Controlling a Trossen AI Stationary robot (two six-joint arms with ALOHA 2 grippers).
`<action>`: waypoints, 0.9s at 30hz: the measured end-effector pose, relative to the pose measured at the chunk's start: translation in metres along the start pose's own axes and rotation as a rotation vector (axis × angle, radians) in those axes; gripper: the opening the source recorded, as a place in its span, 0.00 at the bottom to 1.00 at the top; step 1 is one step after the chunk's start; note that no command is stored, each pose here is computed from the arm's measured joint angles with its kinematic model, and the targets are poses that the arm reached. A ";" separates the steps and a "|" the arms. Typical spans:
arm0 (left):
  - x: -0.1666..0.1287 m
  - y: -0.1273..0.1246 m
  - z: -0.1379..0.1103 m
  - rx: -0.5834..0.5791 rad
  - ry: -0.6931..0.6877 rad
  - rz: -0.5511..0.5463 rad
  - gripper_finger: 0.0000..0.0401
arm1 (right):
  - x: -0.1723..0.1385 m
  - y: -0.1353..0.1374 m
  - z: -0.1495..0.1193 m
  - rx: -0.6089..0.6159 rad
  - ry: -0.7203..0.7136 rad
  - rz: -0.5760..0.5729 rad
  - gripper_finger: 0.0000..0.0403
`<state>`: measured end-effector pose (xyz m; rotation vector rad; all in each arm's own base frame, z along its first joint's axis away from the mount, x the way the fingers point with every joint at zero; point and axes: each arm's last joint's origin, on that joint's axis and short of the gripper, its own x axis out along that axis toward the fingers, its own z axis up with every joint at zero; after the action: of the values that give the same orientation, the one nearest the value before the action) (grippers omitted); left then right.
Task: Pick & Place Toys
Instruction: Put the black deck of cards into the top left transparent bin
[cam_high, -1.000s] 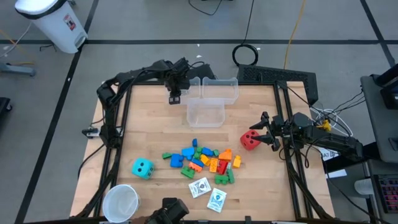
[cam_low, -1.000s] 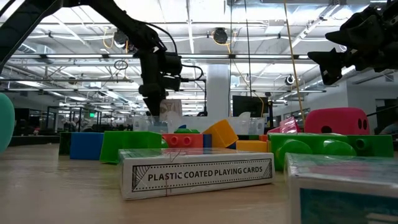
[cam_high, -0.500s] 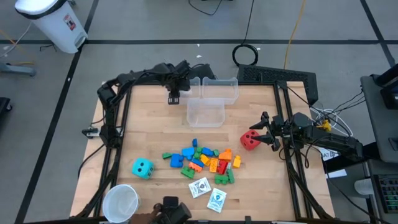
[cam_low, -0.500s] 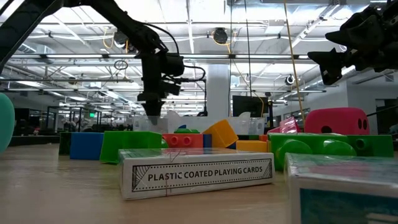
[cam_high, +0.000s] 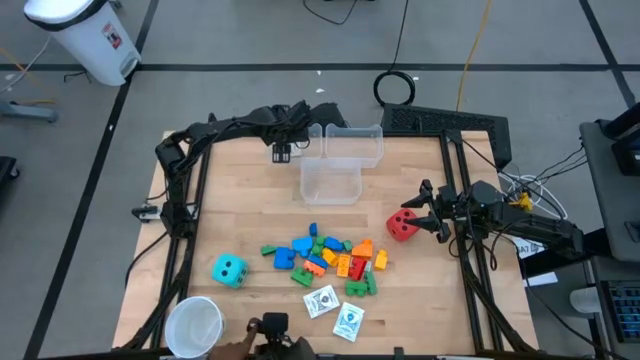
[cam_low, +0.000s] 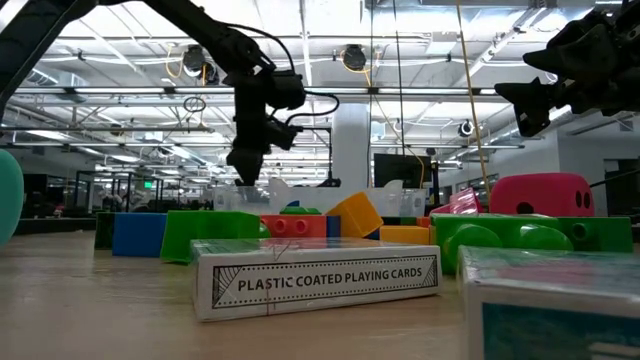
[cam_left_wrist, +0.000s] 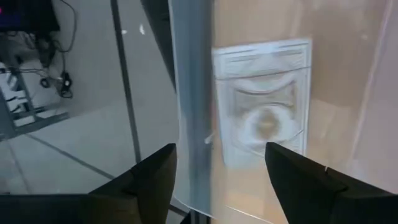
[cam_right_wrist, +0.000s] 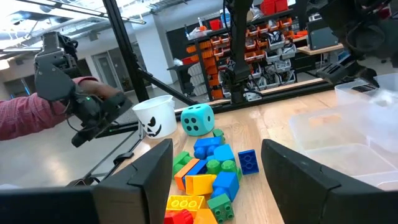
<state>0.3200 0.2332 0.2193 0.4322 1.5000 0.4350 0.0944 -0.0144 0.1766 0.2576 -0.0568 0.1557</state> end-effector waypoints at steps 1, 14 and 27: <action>-0.001 0.001 0.001 -0.013 -0.003 0.008 0.62 | 0.000 0.000 0.000 0.000 0.000 0.000 0.53; -0.110 0.017 -0.017 -0.429 -0.620 -0.477 0.62 | 0.000 0.000 0.000 0.000 0.000 0.000 0.53; -0.190 -0.139 -0.024 -0.370 -0.979 -0.427 0.62 | 0.000 0.000 0.000 0.000 0.000 0.000 0.53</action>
<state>0.2924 0.0156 0.3066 -0.0063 0.5094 0.1066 0.0945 -0.0144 0.1765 0.2580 -0.0564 0.1557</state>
